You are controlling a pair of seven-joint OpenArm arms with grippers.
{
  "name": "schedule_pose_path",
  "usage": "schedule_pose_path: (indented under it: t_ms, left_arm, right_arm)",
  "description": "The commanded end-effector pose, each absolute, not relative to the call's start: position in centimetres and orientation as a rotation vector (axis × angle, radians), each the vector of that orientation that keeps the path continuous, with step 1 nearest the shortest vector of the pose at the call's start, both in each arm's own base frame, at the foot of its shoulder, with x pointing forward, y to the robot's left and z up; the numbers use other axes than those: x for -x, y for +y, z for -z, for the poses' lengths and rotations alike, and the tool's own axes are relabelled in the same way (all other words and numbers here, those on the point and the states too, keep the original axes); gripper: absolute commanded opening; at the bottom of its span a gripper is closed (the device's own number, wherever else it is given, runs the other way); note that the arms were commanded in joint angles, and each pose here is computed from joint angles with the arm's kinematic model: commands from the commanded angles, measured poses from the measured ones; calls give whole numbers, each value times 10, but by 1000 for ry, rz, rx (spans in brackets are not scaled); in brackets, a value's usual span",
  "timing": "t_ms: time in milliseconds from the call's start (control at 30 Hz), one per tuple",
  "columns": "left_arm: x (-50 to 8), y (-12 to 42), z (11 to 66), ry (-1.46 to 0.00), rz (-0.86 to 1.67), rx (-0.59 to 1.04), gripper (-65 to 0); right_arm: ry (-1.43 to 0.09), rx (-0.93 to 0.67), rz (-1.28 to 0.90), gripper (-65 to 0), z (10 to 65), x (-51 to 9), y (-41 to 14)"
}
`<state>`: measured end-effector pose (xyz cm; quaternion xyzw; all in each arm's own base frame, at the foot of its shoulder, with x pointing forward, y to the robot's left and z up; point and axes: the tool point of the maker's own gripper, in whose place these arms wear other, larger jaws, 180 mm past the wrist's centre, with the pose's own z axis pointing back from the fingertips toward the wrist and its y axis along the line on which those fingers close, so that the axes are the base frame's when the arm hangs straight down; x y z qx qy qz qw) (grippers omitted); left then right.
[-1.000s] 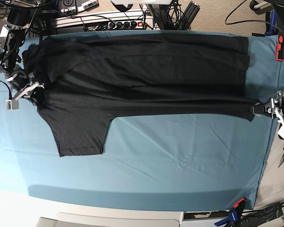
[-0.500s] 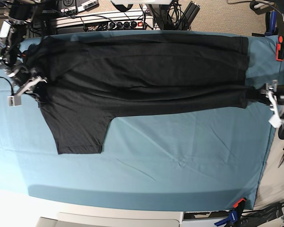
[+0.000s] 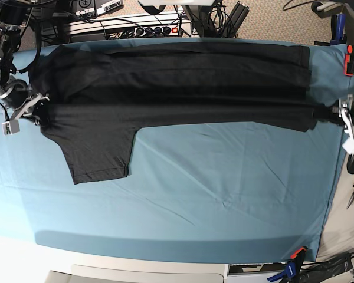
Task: Fold the T-shirt properly
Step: 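Pull the hem with both grippers toward the shoulder edge, folding the shirt, then release the hem and move the right gripper to the sleeve end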
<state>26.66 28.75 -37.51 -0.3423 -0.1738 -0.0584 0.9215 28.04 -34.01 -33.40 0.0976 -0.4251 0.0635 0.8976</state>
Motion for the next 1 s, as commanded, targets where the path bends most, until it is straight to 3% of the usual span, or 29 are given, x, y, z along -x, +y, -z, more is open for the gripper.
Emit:
schedule_pose_path:
  t_ms: [0,300,367,400,467,500,533,967]
  left_arm:
    - [-277,297,360,-406,127,689,-650]
    - [-275,294,363,-409,118,699,-650]
    - [-276,294,363,-418,114,700,-543]
    - [-279,294,362,-433,108,701,-472]
    - [-284,295,359,-462,97,703,-350]
    - [-285,295,359,-469,95,704,-311]
    - [-285,295,359,-470,94,704,-297]
    - [-289,295,356,-485,96,705,-298]
  right_arm:
    - [-928,-183,-153,-650,316,-288,-346]
    - [-905,-165,-160,-650,321,-285,-348]
    - [-888,-145,-169,-650,324,-283,-351]
    - [-885,-141,-171,-599,324,-283,-351]
    - [-882,-134,-174,-397,325,-283,-352]
    - [-885,-135,-173,-333,324,-283,-352]
    - [-890,-135,-173,-314,324,-283,-352]
    - [-1166,-66,-24,-313,282,-331,-363]
